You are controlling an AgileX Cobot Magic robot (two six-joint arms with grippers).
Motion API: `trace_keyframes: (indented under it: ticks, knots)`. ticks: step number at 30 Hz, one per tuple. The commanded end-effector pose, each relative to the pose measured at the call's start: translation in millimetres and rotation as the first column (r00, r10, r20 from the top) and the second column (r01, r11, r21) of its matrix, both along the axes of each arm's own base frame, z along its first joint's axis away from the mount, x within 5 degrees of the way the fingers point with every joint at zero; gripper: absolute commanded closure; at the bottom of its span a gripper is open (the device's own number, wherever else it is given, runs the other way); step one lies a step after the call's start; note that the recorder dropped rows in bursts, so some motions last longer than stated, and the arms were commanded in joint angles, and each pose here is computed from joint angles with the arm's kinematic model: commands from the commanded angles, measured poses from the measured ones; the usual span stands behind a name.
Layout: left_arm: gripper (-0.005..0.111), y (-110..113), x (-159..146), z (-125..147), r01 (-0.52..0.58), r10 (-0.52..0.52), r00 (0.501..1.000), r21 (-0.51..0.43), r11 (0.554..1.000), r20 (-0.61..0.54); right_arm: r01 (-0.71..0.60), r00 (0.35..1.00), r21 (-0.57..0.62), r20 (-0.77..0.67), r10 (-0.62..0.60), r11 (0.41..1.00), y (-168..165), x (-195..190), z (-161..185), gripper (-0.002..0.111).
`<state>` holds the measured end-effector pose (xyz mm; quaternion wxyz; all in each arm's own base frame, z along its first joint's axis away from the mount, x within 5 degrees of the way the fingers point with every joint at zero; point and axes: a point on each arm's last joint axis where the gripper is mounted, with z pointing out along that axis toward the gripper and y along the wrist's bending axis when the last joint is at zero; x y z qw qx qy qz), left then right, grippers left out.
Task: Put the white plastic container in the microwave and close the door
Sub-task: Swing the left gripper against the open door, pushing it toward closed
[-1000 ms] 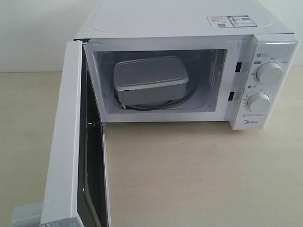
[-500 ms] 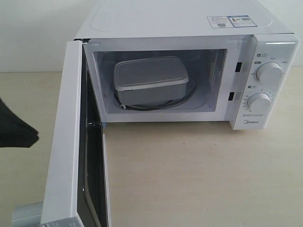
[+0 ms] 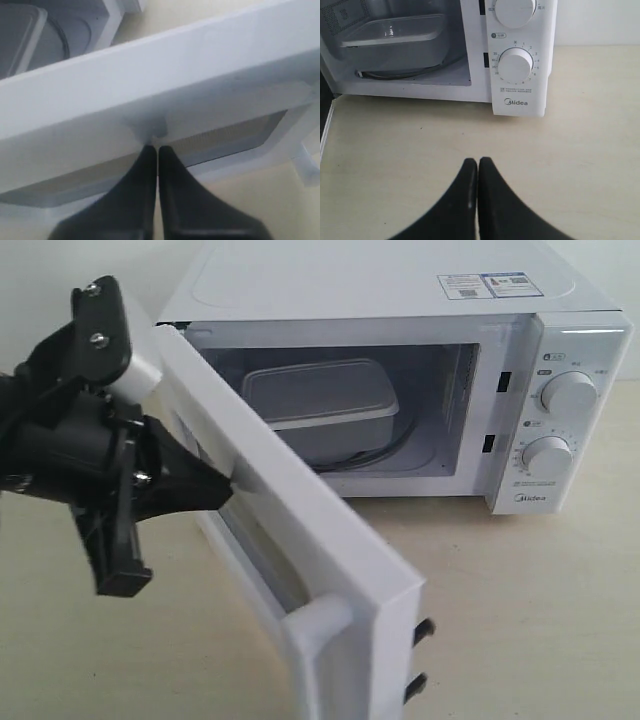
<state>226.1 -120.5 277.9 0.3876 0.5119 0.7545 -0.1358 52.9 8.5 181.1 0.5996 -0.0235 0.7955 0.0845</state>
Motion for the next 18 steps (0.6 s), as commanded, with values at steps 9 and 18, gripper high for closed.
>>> trace_keyframes:
  ticks: [9,18]
  knots:
    - [0.103,-47.5,65.0,-11.9,-0.115,0.132,0.984,-0.140,0.983,0.119,0.007,1.000,-0.012,0.010,-0.007,1.000,-0.7,-0.1,0.6,0.108]
    - [0.103,-51.6,64.3,8.9,-0.101,0.129,0.985,-0.221,0.970,0.117,0.007,1.000,-0.012,0.010,-0.007,1.000,-0.7,-0.1,0.6,0.108]
